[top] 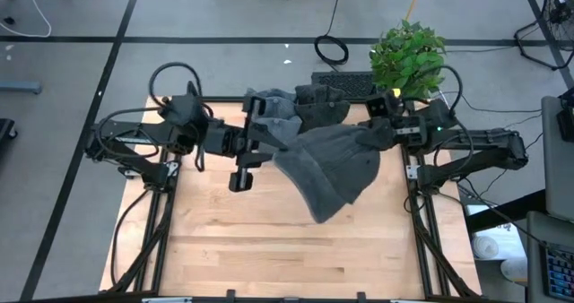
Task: Pick & Place hat
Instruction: Put the black cap into the right transparent bin
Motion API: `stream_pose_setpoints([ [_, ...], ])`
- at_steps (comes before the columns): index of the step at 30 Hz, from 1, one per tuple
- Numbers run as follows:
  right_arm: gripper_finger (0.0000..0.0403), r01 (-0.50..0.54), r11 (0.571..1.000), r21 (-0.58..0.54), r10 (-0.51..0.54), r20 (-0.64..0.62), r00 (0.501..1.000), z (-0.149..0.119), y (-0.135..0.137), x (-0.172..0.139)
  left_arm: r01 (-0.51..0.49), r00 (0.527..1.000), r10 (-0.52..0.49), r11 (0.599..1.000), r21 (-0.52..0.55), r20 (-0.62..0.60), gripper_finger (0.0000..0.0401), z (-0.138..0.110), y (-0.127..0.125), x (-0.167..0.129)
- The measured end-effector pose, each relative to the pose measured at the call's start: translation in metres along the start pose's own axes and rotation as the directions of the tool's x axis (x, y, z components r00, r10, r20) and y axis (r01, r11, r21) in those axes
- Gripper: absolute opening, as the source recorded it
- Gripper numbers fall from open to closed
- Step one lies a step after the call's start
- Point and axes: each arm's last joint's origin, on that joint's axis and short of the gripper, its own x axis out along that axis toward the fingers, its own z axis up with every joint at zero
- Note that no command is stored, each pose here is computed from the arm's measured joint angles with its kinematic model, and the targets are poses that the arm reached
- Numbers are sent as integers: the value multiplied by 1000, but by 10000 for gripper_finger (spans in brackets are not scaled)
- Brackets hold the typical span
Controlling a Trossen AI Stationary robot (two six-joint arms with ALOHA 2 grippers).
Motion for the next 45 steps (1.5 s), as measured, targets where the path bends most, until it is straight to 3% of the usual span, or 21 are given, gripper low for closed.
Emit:
stream_pose_setpoints([
  [6, 0, 58, 998, 31, -53, -133, 990, 13, 13, 4, 18, 995, -44, 965, -262, -94, 73, -1, -3, -7],
  [11, 0, 91, 995, -27, -95, -256, 962, 28, 32, 13, 11, 977, -103, 898, -441, -186, 74, 1, -9, -16],
  [18, 0, 12, 989, -147, -57, -307, 950, 50, 63, 22, -23, 906, -255, 768, -640, -339, 74, -6, -23, -29],
  [22, 0, 92, 988, -126, -128, -313, 941, 58, 59, 17, -65, 864, -318, 699, -712, -391, 74, -9, -28, -35],
  [26, 0, 180, 978, -102, -204, -348, 915, 66, 47, 9, -55, 856, -370, 630, -774, -362, 74, -4, -29, -40],
  [31, 0, 258, 962, -91, -273, -382, 883, 78, 22, 2, -34, 838, -459, 498, -867, -296, 74, 7, -30, -50],
  [37, 0, 285, 942, -177, -332, -368, 869, 91, 2, -6, -33, 824, -492, 451, -892, -280, 74, 17, -33, -59],
  [41, 0, 271, 892, -361, -384, -290, 877, 97, -6, -9, -21, 824, -499, 445, -895, -267, 74, 26, -33, -65],
  [45, 0, 304, 776, -553, -463, -172, 870, 98, -9, -12, -16, 825, -502, 437, -899, -259, 74, 33, -33, -71],
])
